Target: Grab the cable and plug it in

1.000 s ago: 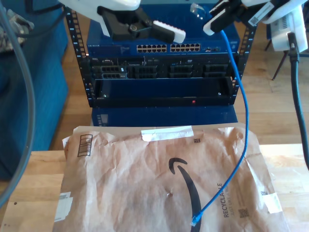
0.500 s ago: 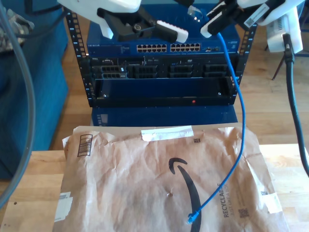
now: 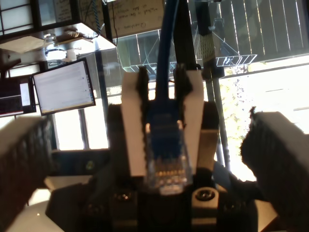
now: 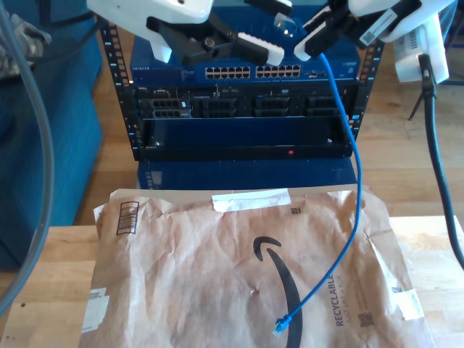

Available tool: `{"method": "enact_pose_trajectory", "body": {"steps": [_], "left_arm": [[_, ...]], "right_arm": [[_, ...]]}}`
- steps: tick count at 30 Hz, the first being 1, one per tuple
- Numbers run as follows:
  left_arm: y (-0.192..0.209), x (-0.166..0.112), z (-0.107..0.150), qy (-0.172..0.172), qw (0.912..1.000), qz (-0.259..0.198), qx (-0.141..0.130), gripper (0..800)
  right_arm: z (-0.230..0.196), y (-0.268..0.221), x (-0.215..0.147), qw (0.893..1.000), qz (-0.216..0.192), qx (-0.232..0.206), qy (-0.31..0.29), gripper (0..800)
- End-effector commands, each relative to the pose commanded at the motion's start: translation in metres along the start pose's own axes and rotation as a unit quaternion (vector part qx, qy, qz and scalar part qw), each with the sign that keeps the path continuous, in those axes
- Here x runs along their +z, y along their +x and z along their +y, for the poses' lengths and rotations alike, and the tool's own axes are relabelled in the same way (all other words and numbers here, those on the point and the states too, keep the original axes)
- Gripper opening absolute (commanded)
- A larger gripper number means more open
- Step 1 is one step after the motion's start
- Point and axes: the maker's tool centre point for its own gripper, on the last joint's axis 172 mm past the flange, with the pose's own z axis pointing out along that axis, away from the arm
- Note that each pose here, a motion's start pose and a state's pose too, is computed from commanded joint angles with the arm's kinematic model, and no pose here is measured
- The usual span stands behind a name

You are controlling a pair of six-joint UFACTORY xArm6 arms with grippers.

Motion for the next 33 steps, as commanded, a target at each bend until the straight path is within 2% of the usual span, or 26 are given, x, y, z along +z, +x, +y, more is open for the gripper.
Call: {"method": "enact_pose_trajectory", "body": {"steps": [4, 8, 18, 25, 33], "left_arm": [[0.0010, -0.0003, 0.0010, -0.001, 1.0000, -0.001, -0.002, 462], [0.0010, -0.0003, 0.0010, -0.001, 1.0000, -0.001, -0.002, 447], [0.0022, -0.0003, 0.0003, -0.001, 1.0000, -0.001, -0.003, 271], [0.0067, 0.0009, -0.0009, 0.000, 1.0000, -0.002, -0.009, 228], [0.0061, 0.0003, -0.0005, -0.001, 1.0000, -0.004, -0.009, 224]], "right_arm": [[0.0008, 0.0036, 0.0043, 1.000, 0.002, 0.003, -0.005, 8], [0.0014, 0.0040, 0.0069, 1.000, 0.002, 0.004, -0.007, 8], [0.0002, 0.0035, 0.0067, 1.000, 0.002, 0.004, -0.006, 8], [-0.0008, 0.0027, 0.0066, 1.000, 0.000, 0.004, -0.005, 8], [-0.0021, 0.0047, 0.0095, 1.000, 0.002, 0.006, -0.007, 8]]}}
